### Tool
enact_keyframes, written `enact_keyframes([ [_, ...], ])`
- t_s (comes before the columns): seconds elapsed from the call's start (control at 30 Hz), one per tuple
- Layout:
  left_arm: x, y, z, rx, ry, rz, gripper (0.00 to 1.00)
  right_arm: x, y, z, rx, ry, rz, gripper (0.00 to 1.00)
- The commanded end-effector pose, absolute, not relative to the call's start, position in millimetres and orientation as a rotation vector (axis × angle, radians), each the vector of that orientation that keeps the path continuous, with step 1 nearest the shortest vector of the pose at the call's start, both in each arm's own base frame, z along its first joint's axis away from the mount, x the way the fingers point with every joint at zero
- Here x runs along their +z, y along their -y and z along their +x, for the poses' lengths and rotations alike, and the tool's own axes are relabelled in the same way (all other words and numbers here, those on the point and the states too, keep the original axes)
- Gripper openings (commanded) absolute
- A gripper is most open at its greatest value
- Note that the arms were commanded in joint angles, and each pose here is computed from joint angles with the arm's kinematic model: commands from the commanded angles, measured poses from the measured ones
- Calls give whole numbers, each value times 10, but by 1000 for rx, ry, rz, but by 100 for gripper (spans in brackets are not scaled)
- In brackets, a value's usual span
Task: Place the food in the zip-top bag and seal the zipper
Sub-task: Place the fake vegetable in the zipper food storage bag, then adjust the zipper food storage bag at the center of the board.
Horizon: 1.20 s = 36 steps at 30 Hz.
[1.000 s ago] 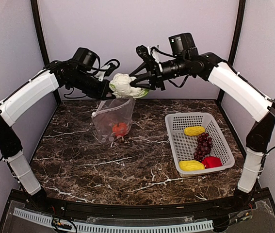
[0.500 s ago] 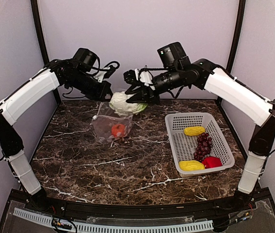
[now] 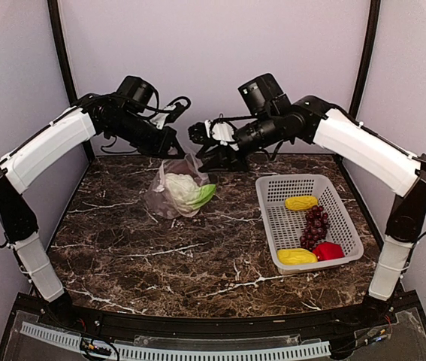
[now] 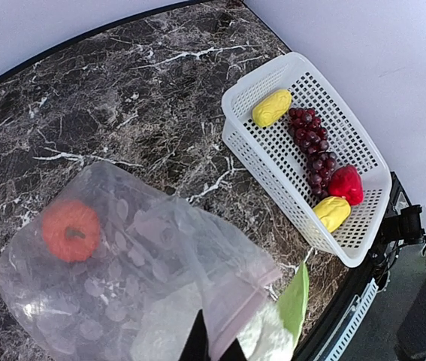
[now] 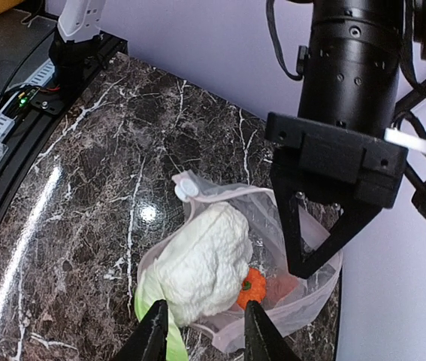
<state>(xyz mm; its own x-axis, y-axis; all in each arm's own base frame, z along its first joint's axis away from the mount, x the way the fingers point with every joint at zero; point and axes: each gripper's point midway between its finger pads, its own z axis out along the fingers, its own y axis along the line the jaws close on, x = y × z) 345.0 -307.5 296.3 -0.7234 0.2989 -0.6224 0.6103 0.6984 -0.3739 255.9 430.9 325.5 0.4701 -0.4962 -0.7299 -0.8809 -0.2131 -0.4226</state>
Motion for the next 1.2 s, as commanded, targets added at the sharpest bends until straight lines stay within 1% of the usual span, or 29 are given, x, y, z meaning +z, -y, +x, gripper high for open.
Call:
enact_keyframes([
  [0.0,2937,3112,3486,-797,-2372,692,1,3411,-4346,2216,649,-1088,-1903,33],
  [0.1,2854,3106,3523,-782,-2405,678,1,3146,-4382,1862,661,-1068,-2036,33],
  [0.17,2826,3105,3547,-781,-2417,666,1,2910,-4387,1661,642,-1067,-2127,30],
  [0.27,2820,3104,3572,-789,-2422,643,1,2587,-4379,1556,587,-1104,-2198,27],
  [0.63,2835,3080,3583,-810,-2435,617,1,2099,-4461,1992,329,-1232,-2121,23],
  [0.73,2875,3090,3554,-842,-2441,608,1,2025,-4488,2138,234,-1233,-2086,26],
  [0.87,2927,3117,3521,-879,-2443,600,1,1964,-4516,2261,147,-1215,-2066,26],
  [1.17,3016,3199,3451,-997,-2459,568,1,1753,-4504,2366,-20,-1174,-2078,26],
])
